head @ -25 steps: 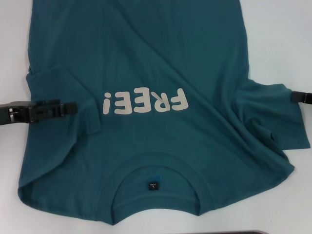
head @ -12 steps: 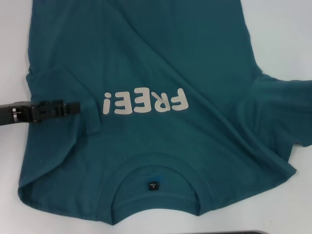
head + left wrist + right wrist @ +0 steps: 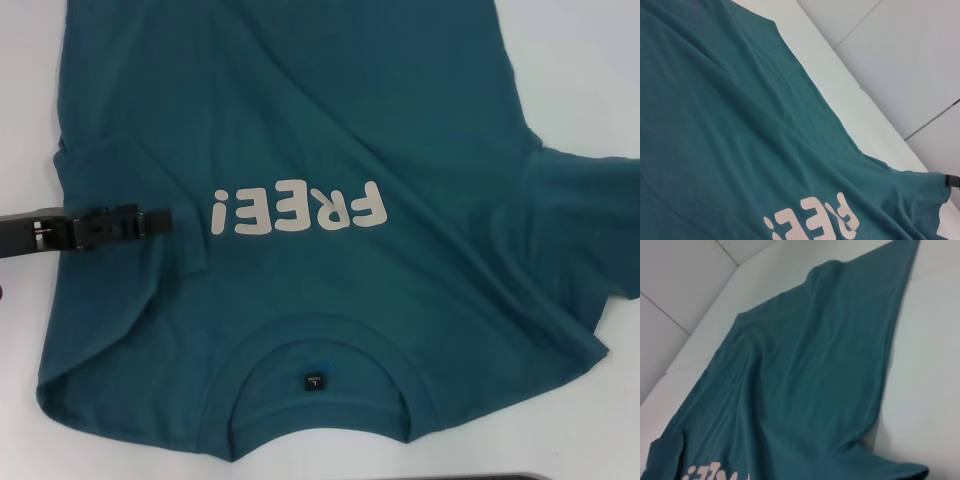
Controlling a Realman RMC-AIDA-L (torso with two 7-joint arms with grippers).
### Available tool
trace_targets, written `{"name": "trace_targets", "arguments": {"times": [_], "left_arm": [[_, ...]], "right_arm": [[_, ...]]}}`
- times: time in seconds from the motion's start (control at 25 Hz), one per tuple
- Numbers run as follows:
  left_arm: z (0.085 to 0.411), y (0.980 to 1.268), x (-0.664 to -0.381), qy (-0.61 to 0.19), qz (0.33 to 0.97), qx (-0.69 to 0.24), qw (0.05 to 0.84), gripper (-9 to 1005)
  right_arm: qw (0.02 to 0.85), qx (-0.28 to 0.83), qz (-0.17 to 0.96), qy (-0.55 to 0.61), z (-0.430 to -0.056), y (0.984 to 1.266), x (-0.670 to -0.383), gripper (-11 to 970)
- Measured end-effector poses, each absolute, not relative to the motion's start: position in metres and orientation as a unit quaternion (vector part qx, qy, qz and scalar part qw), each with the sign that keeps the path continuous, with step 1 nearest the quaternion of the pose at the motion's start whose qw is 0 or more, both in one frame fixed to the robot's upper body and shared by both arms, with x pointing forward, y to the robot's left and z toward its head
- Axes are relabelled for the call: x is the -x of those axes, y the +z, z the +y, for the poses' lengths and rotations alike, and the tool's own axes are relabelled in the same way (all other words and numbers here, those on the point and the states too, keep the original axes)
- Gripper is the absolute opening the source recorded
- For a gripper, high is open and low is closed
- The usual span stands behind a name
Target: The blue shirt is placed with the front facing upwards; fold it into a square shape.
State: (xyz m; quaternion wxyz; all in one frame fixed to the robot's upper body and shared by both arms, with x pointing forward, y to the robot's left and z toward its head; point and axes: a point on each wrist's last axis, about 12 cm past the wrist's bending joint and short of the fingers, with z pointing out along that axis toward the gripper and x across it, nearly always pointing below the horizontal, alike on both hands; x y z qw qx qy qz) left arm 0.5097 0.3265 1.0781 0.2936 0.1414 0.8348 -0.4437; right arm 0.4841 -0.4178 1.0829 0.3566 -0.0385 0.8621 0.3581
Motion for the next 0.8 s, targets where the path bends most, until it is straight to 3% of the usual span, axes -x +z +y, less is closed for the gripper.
{"name": "trace_targets", "arguments": {"times": [0.8], "left_arm": [[0.3246, 1.0781, -0.5104, -0.444, 0.835, -0.144, 0.291, 891]], "right_arm": [[0.368, 0.046, 0.867, 0.333, -0.4240, 1.0903, -0.4895, 5]]}}
